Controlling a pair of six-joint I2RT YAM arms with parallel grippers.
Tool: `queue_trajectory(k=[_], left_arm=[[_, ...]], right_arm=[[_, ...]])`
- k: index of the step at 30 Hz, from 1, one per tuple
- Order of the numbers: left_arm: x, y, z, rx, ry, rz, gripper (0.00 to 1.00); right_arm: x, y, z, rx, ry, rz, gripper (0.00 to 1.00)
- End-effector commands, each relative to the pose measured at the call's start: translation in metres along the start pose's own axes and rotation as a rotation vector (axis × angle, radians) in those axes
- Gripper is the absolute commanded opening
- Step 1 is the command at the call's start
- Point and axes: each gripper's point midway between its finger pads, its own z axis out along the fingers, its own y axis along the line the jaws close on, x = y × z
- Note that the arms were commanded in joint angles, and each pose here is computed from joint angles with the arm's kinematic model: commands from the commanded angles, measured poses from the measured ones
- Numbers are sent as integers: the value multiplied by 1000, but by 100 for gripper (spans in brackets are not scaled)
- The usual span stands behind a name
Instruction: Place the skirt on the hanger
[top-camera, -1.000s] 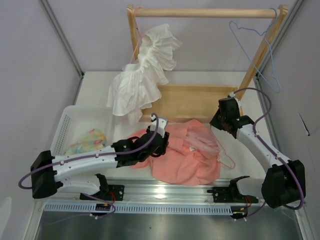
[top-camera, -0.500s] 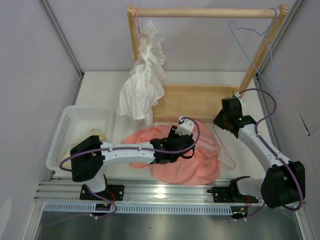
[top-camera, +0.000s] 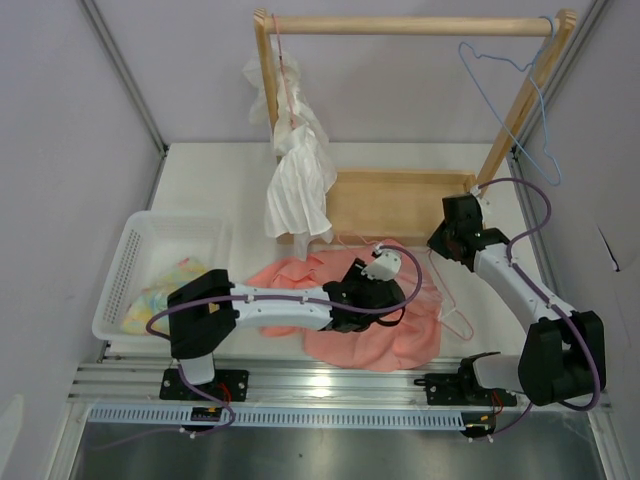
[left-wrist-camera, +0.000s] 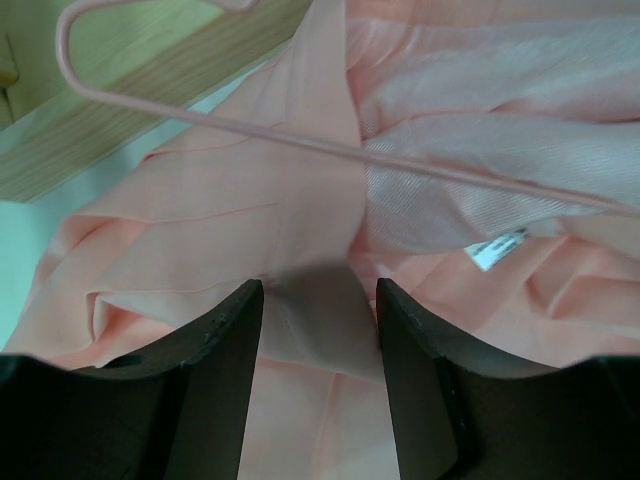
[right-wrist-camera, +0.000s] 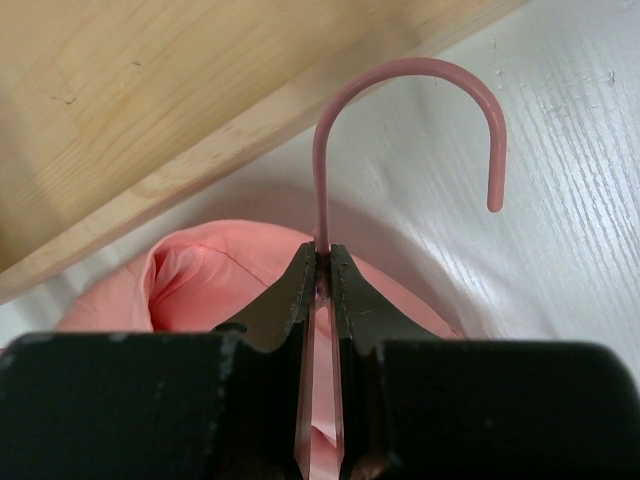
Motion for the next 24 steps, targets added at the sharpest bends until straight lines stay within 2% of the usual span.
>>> queue_trajectory(k=[1,4,7,8,10,11,12,14,15,17,20,24], left_arm=[[5,15,1,-86,22,30,54],[14,24,8,-120,54,29,47],[23,42,8,-155,77,-14,31],[30,49,8,-169,90,-40,22],[40,56,7,-161,113,-74,14],[33,57,6,-140,96,-146,9],[55,65,8,-136,130,-151,6],[53,67,9,-64,141,-275,0],[74,71,12,-56,160,-297,0],[78,74,13,-25,167,-377,0],[107,78,15,24,220,-466,0],[116,71,18,66,230,-506,0]], right_arm=[[-14,3,5,0,-57,24,0],[-10,0,9,9,-50,19,0],[-8,-2,11,14,-49,14,0],[-8,-3,11,18,-50,12,0],[-5,-6,12,22,-48,6,0],[-4,-6,13,21,-46,3,0],[0,-6,13,23,-46,-5,0],[2,-6,14,27,-50,-24,0],[7,-4,13,25,-49,-42,0],[11,-6,15,31,-52,-64,0],[20,0,17,8,-40,-107,0],[24,11,12,-11,-57,-186,0]])
